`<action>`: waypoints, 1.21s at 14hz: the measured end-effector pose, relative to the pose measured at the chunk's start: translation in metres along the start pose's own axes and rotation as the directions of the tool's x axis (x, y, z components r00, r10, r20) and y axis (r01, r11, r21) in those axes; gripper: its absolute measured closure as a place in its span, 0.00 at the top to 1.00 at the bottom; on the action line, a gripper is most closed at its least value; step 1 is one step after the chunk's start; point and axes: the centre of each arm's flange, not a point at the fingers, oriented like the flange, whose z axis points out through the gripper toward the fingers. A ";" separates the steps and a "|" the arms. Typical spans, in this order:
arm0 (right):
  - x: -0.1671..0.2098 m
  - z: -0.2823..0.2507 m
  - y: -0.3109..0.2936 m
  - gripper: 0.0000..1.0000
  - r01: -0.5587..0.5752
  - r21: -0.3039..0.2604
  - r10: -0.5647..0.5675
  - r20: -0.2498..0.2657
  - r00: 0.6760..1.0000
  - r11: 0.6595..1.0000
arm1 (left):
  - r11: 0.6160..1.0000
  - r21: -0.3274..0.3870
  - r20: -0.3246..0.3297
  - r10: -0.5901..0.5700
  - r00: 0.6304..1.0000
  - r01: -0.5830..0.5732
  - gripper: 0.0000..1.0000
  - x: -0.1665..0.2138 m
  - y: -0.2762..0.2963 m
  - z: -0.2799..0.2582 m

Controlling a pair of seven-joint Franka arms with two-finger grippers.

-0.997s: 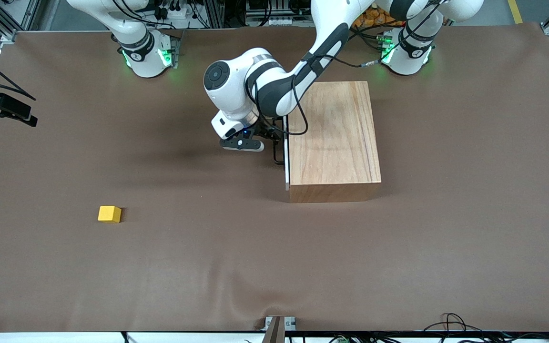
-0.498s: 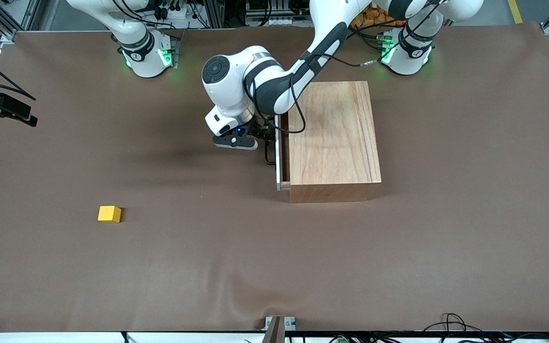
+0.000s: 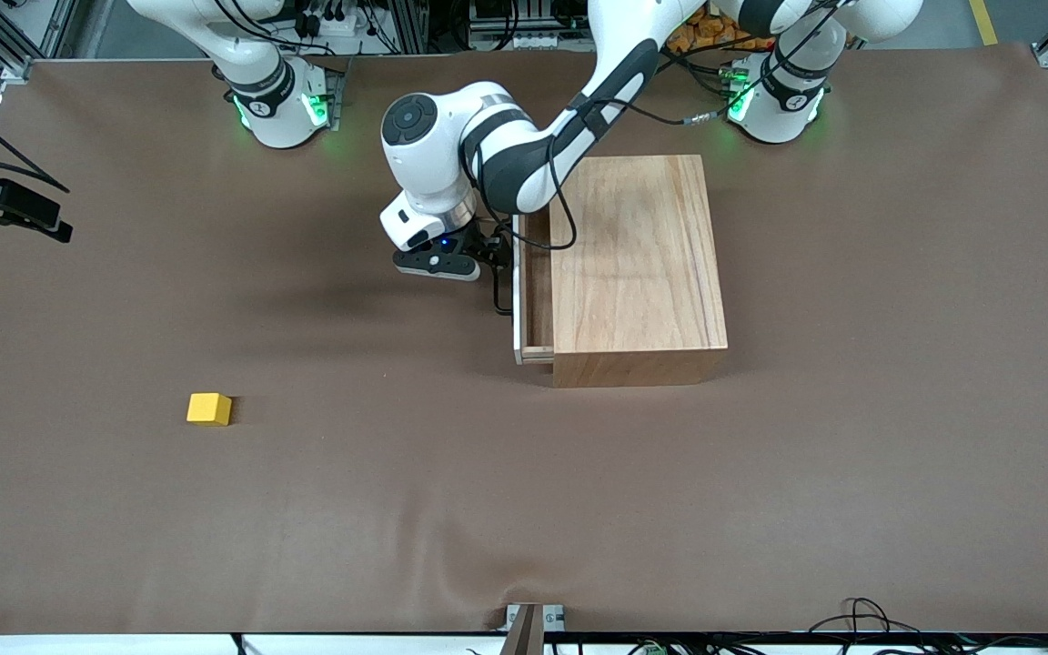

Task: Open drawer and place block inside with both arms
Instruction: 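Pull the drawer open with the left gripper while the right gripper reaches the cube, then lower the right gripper onto the yellow cube and grasp it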

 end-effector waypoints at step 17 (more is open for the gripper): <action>0.128 0.186 -0.037 1.00 0.058 -0.038 -0.055 0.067 0.996 0.998 | 0.997 0.052 0.075 -0.060 0.995 0.056 1.00 -0.009 -0.004 0.006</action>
